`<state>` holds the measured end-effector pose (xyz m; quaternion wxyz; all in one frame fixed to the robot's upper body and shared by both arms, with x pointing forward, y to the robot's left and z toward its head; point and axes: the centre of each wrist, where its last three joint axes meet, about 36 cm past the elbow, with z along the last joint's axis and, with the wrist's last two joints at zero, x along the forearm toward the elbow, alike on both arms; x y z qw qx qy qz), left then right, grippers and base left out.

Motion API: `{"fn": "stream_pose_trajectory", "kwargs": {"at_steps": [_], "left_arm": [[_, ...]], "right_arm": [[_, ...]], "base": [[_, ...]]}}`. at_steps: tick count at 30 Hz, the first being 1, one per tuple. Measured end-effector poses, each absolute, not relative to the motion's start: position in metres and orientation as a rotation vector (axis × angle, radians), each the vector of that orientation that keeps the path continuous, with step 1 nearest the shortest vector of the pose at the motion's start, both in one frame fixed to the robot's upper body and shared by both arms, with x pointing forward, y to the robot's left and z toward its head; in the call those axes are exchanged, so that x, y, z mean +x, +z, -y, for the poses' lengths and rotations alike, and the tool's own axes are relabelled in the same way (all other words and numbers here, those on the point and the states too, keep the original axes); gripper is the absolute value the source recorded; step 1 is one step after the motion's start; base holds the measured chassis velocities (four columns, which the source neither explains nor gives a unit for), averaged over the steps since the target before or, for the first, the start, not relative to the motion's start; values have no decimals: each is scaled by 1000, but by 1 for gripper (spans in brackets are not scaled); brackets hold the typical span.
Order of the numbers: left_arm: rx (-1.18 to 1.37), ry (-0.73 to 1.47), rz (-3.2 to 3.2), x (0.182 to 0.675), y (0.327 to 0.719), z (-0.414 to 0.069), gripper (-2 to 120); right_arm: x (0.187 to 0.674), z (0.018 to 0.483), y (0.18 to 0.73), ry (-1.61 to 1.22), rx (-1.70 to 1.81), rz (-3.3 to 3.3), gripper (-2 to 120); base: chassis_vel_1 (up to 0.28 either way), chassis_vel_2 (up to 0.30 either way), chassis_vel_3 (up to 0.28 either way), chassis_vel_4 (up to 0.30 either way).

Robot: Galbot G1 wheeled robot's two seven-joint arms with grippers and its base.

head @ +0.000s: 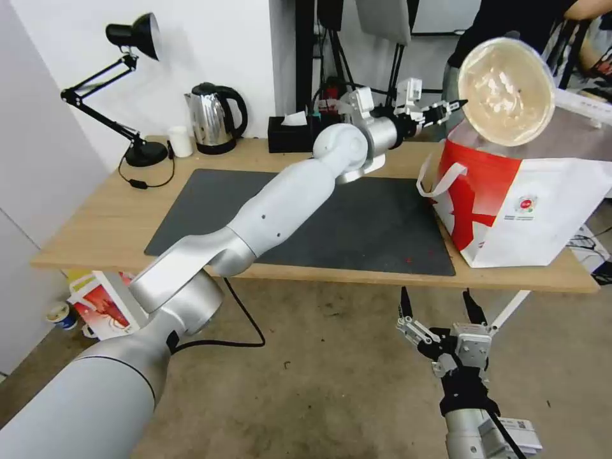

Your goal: Pick up the trash from the table and place it into the takeout bag.

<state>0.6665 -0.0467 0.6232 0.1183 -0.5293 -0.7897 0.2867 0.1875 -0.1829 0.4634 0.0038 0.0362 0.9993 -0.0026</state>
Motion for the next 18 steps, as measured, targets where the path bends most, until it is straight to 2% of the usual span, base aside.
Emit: {"fn": "stream_pose_trajectory", "kwargs": {"at_steps": [18], "left_arm": [[-1513,769,2321,671,598,49,0]], "right_arm": [[187,183,463,-8,113,-3132,100]], "base": [[0,0,0,0]]}}
